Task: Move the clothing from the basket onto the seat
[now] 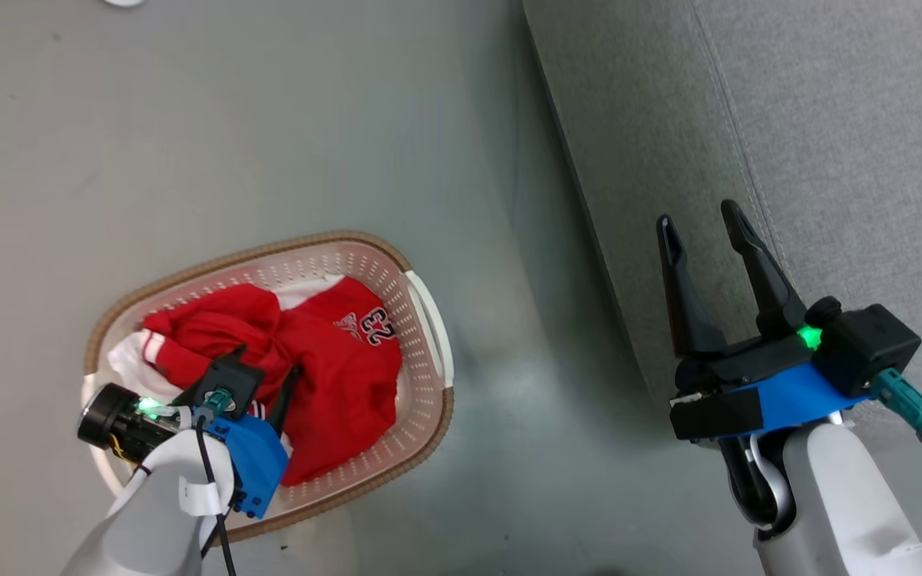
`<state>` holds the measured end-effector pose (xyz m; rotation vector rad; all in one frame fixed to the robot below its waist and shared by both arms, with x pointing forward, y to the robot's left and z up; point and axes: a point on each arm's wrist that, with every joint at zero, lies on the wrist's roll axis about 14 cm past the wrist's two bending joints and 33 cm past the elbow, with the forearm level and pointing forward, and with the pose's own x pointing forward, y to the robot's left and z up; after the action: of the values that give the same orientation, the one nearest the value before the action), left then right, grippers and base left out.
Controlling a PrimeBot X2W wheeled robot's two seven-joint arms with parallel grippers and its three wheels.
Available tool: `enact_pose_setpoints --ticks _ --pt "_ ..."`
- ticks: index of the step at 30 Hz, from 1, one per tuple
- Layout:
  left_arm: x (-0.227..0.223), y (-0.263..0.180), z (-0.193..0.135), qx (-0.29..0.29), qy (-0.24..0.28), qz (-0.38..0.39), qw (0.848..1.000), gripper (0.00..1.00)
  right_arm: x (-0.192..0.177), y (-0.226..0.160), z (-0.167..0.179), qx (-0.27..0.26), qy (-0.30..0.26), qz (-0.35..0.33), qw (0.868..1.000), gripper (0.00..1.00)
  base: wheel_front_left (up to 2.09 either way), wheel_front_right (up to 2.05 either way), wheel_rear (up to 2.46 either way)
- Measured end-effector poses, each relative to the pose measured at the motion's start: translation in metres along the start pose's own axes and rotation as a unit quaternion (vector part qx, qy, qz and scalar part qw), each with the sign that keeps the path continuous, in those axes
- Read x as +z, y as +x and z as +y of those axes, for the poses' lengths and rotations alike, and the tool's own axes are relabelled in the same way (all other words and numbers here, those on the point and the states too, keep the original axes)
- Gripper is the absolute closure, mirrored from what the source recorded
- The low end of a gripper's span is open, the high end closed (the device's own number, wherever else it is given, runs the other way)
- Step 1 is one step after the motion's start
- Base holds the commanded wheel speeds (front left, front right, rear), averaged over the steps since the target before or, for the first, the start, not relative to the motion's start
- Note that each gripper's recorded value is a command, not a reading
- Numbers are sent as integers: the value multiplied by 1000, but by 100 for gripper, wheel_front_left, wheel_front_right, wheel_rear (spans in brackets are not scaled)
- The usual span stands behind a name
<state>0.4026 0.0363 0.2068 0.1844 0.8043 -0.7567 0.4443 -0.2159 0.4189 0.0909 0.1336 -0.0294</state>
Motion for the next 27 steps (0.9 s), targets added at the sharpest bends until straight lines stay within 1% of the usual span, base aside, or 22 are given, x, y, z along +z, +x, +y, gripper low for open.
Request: enact_pose_setpoints --ticks 7,12,15,21,27 --pt "-37 24 -7 -48 34 59 997 0 -20 7 -7 -7 -3 23 1000 0 0 0 0" --pt "-43 40 10 -48 69 70 994 0 -33 10 -9 -8 -2 38 999 0 0 0 0" --pt "-57 46 11 -48 91 92 990 0 -36 13 -10 -8 -1 40 999 0 0 0 0" --pt "-74 59 5 -65 98 127 985 0 -45 11 -16 -18 2 52 998 0 0 0 0" --pt "-87 63 6 -65 107 161 979 0 -47 10 -19 -22 3 55 998 0 0 0 0"
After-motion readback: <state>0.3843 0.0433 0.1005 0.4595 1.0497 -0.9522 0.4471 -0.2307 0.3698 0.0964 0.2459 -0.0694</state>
